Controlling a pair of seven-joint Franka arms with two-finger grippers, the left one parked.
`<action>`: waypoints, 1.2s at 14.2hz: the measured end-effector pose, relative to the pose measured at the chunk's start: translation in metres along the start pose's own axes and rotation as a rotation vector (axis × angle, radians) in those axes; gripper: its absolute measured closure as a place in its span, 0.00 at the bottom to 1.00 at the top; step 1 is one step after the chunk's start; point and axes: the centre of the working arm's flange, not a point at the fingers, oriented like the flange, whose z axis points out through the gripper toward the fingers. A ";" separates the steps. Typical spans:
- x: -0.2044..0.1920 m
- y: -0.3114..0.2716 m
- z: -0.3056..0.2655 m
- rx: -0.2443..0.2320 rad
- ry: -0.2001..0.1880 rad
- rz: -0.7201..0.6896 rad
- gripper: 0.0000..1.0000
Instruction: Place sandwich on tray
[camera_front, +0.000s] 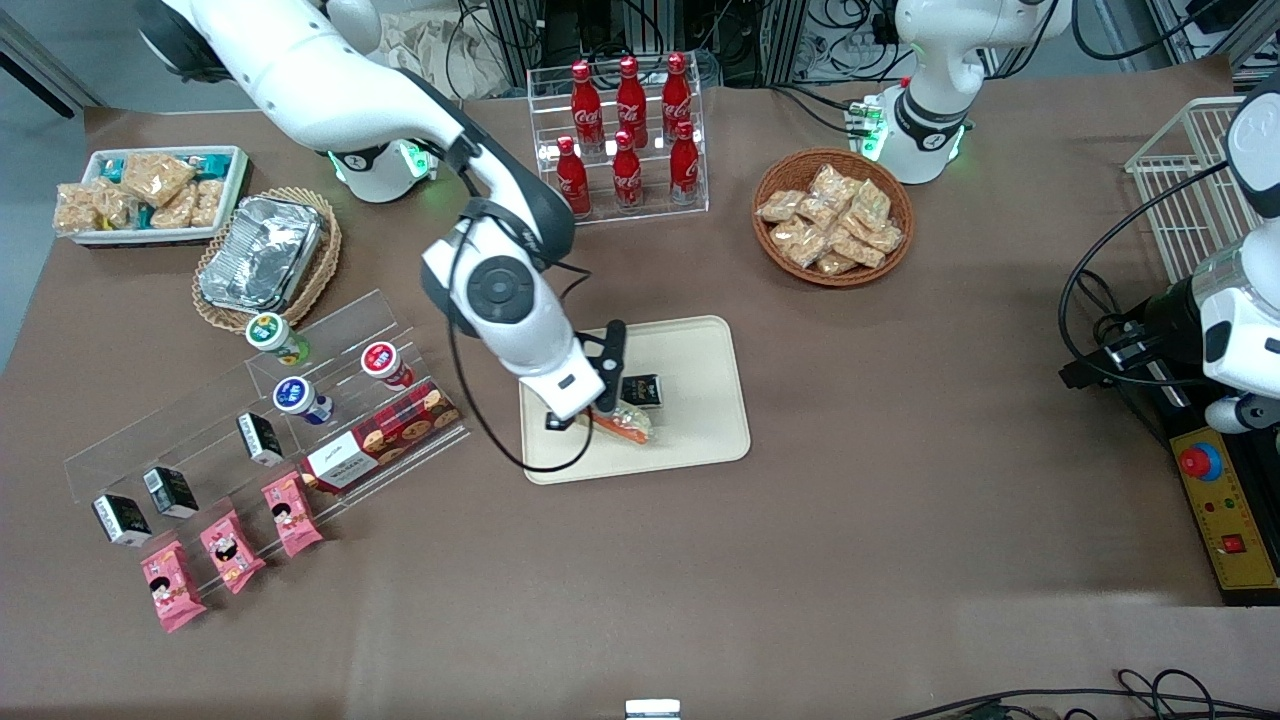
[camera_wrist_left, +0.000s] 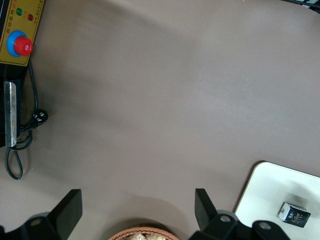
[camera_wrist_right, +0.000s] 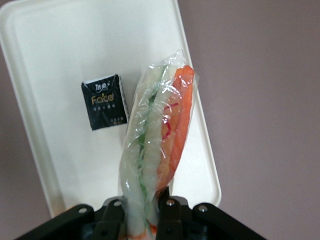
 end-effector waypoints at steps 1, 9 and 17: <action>0.006 -0.004 0.012 -0.019 -0.013 -0.016 0.78; 0.025 -0.018 0.066 -0.097 -0.039 -0.019 0.62; -0.012 0.034 -0.003 -0.059 0.006 0.230 0.03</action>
